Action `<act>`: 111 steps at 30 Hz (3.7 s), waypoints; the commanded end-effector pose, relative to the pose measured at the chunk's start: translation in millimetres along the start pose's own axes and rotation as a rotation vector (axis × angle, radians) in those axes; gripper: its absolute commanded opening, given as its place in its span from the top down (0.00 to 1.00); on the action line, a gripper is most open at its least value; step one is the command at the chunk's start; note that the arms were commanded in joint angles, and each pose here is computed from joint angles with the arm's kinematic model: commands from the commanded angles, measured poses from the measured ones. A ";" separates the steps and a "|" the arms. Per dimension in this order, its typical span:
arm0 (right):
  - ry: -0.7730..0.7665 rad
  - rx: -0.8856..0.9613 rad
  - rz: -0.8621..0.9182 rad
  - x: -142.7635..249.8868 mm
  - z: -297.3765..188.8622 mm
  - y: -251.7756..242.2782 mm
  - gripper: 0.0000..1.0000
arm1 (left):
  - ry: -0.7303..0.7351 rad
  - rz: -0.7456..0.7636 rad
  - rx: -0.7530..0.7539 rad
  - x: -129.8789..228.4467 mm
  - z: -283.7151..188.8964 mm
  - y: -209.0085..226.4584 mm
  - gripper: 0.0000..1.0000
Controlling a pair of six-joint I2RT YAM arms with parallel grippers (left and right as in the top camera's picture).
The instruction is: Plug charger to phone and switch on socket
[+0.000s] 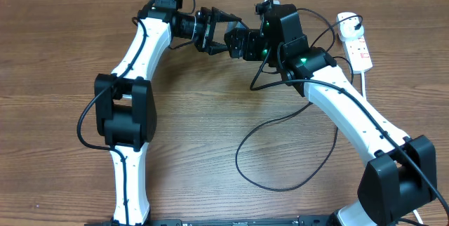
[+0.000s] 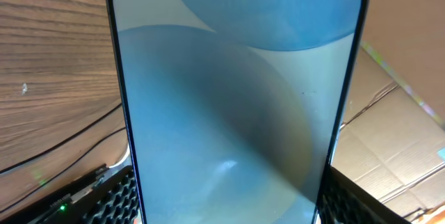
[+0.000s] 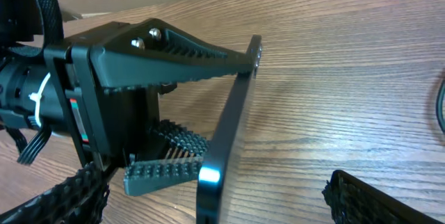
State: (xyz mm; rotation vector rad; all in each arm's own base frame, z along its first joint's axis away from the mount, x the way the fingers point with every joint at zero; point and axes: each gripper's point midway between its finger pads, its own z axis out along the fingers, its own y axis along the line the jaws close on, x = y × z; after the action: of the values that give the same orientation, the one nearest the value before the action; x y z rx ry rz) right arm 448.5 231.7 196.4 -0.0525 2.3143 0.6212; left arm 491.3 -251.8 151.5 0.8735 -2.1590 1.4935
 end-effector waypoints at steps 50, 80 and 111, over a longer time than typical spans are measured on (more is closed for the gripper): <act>-0.004 0.124 0.118 2.8 13.4 -23.0 0.41 | -0.107 0.086 -0.054 -5.9 18.4 -1.4 0.37; 0.019 0.137 0.125 9.4 16.2 -26.7 0.52 | -0.086 0.057 -0.060 2.0 26.9 -0.7 0.37; -0.001 0.193 0.122 7.4 15.5 -36.8 0.64 | -0.083 0.049 -0.060 2.7 27.1 -0.8 0.36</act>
State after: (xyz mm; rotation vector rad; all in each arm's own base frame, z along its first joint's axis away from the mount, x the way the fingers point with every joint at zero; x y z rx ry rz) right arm 453.7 205.4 157.0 0.1744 2.4102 0.4596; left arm 488.8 -273.8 130.2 0.9070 -2.3174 1.3919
